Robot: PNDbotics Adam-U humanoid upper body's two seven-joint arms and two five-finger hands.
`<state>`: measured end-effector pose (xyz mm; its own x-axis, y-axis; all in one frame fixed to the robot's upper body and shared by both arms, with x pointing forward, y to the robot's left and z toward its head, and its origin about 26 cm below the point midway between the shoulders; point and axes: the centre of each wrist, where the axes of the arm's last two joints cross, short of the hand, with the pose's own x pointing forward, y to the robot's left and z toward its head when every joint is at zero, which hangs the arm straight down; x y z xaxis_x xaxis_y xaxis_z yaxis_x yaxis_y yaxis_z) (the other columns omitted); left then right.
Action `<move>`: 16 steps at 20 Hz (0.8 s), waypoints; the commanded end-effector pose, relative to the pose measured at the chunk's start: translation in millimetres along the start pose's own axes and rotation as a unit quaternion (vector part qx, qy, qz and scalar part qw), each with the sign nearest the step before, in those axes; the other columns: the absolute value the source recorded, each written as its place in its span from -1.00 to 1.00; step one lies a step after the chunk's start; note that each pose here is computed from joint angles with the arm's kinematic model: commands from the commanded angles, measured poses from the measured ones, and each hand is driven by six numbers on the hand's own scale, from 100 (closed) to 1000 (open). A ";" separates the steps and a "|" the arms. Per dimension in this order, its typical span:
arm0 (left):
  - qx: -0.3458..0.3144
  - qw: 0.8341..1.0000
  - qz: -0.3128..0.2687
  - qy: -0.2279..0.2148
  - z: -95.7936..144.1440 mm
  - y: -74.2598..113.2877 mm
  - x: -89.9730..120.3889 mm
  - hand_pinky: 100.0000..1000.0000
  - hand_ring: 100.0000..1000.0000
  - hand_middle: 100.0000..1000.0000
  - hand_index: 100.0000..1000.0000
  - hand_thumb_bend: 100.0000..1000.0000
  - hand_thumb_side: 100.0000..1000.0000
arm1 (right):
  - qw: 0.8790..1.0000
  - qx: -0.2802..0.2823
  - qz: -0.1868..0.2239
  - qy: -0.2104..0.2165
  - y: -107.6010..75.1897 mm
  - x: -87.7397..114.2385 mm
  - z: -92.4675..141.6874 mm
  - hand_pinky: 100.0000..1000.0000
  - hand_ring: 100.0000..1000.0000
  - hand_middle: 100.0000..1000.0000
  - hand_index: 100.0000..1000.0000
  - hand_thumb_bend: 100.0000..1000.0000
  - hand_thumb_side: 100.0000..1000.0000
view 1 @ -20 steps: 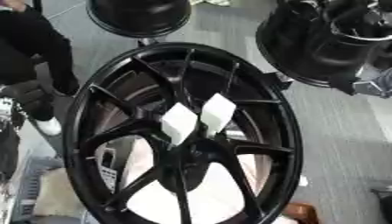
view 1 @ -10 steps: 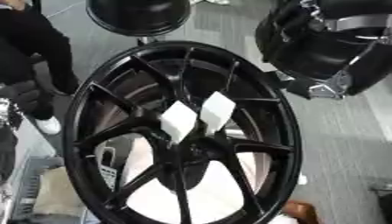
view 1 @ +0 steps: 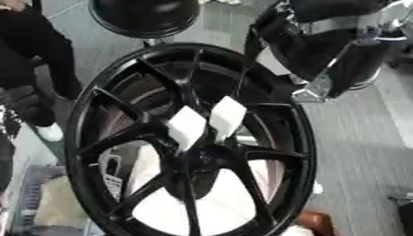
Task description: Pull the pin out of the wheel hub.
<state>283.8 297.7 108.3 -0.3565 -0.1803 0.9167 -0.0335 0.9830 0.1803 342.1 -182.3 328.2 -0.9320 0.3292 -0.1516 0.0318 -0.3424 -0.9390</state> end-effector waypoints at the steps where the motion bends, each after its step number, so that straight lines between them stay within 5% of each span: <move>1: -0.005 1.000 0.001 -0.013 -3.2 -0.7 5.9 0.78 0.69 0.58 0.55 -1.00 0.65 | 1.000 0.004 0.004 0.004 -3.6 -4.9 -0.4 0.76 0.59 0.44 0.57 -0.61 -0.06; 16: -0.007 1.000 0.002 -0.013 -4.1 -1.3 5.9 0.78 0.69 0.58 0.55 -1.00 0.66 | 0.998 0.038 -0.020 -0.056 -4.9 -6.7 -13.9 0.77 0.61 0.47 0.65 -0.54 -0.01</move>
<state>284.2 296.1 108.0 -0.3590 -0.1690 0.9179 -0.0281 0.9850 0.1704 354.0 -169.1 319.6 -0.9628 0.2662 -0.0455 -0.0593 -0.3725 -0.9261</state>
